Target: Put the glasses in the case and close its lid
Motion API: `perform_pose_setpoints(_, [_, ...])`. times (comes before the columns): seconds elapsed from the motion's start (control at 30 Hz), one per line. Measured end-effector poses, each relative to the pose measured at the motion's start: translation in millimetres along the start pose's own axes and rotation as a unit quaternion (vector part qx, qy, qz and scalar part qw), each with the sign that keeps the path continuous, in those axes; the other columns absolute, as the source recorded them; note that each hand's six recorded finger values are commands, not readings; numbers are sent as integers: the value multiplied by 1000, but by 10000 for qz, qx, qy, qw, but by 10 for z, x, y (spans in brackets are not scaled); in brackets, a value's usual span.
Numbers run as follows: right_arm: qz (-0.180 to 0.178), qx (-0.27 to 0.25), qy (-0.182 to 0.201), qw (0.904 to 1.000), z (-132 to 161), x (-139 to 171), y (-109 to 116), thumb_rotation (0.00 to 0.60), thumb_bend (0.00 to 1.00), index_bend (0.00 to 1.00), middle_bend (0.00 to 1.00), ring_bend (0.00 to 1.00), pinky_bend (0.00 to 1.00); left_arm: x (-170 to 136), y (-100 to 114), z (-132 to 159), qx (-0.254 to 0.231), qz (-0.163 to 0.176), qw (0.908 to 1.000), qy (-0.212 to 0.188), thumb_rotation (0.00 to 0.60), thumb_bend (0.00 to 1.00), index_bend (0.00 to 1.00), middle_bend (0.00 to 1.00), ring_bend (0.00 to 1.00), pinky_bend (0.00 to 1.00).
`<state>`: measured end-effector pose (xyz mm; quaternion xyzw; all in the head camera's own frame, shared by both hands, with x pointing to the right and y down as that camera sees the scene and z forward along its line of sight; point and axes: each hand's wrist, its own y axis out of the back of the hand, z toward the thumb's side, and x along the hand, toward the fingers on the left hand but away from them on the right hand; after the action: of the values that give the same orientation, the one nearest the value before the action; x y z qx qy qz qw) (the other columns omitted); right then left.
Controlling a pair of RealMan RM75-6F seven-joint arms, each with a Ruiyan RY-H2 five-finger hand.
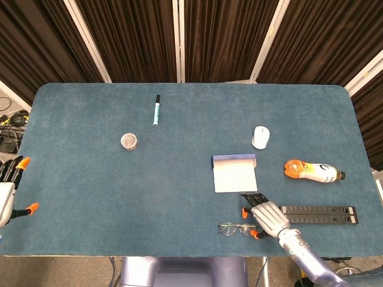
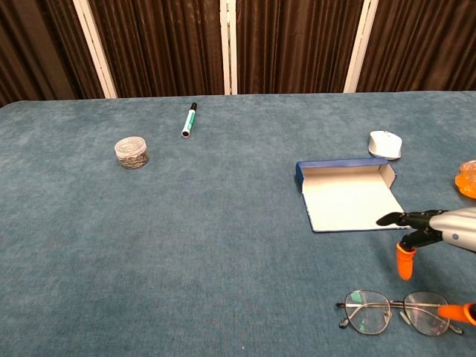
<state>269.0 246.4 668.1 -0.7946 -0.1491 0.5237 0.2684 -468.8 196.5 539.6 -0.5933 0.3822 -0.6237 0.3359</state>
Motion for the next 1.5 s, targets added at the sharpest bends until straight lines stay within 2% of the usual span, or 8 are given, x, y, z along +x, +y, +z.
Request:
perform_pose_setpoints(0.27, [103,108,92,9998,151,-82,-60,600,215,444,0,0,0,0,-21,18,25,-37,10000,-10,600,0,0,0,0,0])
perform_pose_setpoints(0.77, [214,230,75,9995,222,-208,-126,600,250,475,0,0,0,30,-41,4,25,-90,10000,24,600,0,0,0,0,0])
perform_pose_setpoints(1.13, [251,270,82,9993,261,-251,-128,600,312,566,0,0,0,45,-49,1,32,-99,9999,43,600,0,0,0,0,0])
perform_pose_setpoints(1.5, [176,125,173,9996,313,-267,-58,600,368,602,12,0,0,44,-49,1,27,-107,9999,40,600,0,0,0,0,0])
